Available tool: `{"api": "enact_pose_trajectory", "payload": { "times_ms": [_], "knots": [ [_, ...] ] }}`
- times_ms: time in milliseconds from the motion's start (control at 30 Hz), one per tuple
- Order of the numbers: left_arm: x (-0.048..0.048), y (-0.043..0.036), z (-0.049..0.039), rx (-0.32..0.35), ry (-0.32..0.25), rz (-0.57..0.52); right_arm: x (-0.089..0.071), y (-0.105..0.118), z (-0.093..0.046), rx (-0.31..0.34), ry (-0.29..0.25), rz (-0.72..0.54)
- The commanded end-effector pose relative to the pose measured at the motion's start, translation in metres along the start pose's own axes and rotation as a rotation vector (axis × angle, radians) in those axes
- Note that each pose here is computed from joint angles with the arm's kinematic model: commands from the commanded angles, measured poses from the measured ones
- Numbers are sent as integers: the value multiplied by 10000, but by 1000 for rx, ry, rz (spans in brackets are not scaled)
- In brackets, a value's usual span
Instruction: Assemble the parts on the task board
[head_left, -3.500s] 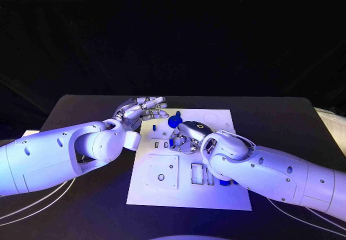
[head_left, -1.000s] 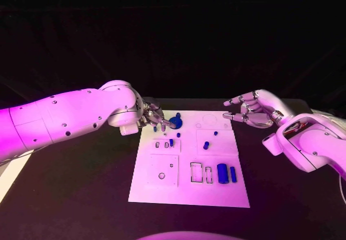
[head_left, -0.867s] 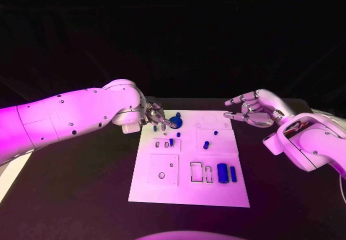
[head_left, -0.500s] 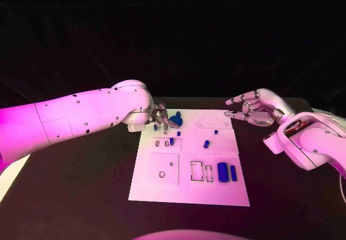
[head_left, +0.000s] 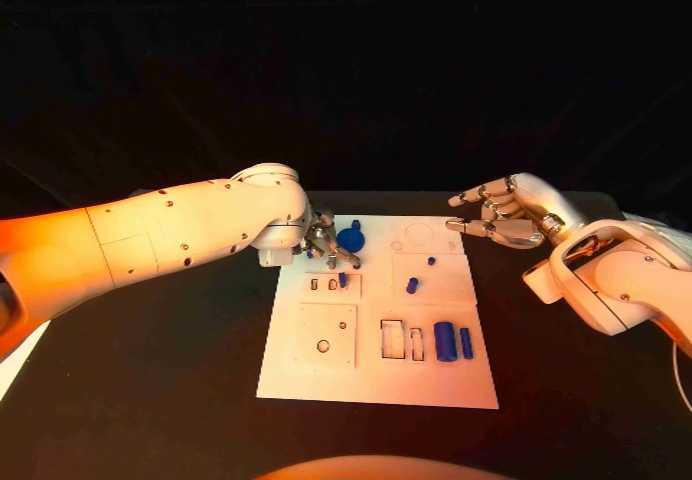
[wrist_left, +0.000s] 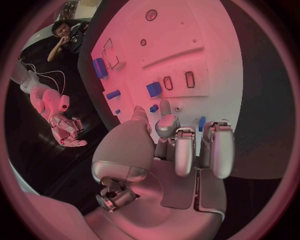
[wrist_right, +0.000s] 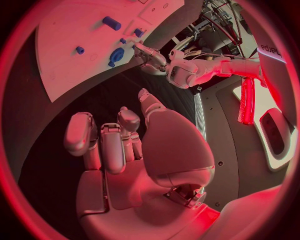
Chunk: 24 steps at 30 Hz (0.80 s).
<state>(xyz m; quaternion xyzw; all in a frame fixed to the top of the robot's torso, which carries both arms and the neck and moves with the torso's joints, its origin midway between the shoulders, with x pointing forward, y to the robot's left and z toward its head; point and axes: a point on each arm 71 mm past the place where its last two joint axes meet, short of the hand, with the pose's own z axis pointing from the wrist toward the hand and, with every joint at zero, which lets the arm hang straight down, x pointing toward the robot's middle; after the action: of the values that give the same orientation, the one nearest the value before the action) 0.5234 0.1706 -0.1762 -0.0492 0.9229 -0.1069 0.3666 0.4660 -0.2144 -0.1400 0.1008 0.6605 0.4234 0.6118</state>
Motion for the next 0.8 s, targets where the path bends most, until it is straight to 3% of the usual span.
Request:
{"api": "enact_pose_trajectory", "payload": {
  "times_ms": [33,333,800],
  "knots": [
    [65,-19,20,4,60,10,6,3,5,2,4,-2],
    [144,-48,41,12,92,13,21,5,15,5,13,0],
    [159,-49,40,15,97,8,35,-1,28,9,17,0]
  ]
}}
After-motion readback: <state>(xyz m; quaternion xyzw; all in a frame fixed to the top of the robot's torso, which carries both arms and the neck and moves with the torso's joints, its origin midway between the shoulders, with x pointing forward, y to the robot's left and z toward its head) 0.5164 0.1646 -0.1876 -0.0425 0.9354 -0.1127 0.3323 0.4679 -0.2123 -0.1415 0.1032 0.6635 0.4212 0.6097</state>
